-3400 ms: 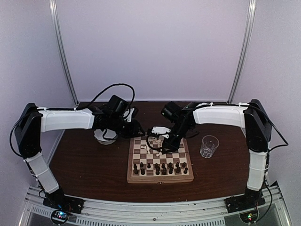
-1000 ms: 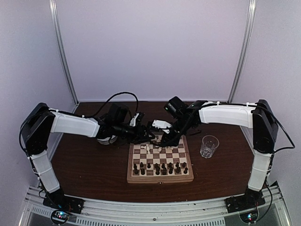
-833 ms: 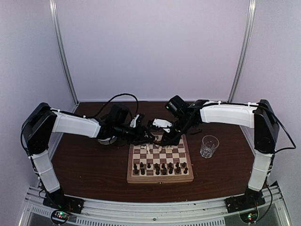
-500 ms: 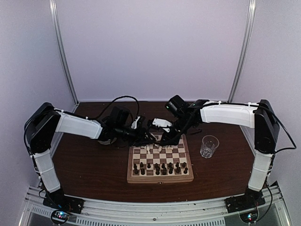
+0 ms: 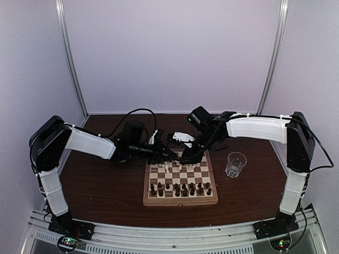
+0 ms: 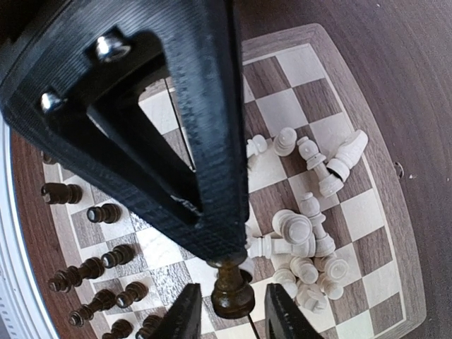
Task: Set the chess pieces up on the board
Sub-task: Adjust the chess pile.
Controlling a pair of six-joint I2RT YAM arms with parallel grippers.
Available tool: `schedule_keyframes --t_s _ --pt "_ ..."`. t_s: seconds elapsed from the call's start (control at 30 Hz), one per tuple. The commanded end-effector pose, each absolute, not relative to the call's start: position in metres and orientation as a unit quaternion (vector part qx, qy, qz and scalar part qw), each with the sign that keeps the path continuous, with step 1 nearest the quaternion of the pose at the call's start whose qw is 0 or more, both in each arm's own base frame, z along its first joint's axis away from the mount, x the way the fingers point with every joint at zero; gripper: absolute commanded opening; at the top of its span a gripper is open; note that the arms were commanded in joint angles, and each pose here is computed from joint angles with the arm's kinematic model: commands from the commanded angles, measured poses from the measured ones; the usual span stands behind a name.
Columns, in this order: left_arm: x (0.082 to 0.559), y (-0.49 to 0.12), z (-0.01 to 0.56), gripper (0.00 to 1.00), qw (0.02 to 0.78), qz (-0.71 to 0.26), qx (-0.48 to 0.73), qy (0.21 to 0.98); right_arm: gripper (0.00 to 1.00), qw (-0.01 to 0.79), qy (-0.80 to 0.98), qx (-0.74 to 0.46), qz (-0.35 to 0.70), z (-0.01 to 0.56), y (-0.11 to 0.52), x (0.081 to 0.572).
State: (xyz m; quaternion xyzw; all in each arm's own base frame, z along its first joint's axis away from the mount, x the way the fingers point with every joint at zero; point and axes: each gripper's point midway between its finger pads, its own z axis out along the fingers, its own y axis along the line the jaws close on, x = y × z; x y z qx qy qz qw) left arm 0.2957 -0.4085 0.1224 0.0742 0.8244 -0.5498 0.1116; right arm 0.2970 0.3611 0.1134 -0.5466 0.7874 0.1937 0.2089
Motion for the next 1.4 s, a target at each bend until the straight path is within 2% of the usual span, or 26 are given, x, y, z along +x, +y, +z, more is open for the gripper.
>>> schedule_keyframes --t_s 0.0,0.1,0.17,0.7,0.83,1.03,1.23,1.37 --pt "0.298 -0.413 0.140 0.00 0.134 -0.590 0.081 0.792 0.38 0.231 0.788 -0.530 0.211 0.134 0.353 0.301" --pt "0.299 -0.412 0.147 0.00 0.145 -0.595 0.081 0.787 0.49 0.244 0.783 -0.525 0.227 0.141 0.346 0.302" --pt "0.299 -0.412 0.151 0.00 0.148 -0.597 0.083 0.784 0.52 0.243 0.779 -0.532 0.228 0.141 0.344 0.299" --pt "0.297 -0.419 0.161 0.00 0.136 -0.615 0.083 0.772 0.51 0.227 0.758 -0.544 0.281 0.144 0.366 0.293" --pt "0.295 -0.423 0.162 0.00 0.130 -0.622 0.084 0.767 0.45 0.224 0.763 -0.537 0.281 0.140 0.368 0.295" --pt "0.293 -0.428 0.165 0.00 0.120 -0.630 0.086 0.762 0.41 0.230 0.767 -0.531 0.276 0.140 0.370 0.299" --pt "0.290 -0.428 0.161 0.00 0.114 -0.628 0.086 0.765 0.28 0.238 0.769 -0.523 0.279 0.143 0.373 0.303" --pt "0.290 -0.428 0.161 0.00 0.114 -0.628 0.085 0.765 0.13 0.237 0.775 -0.519 0.272 0.141 0.373 0.306"
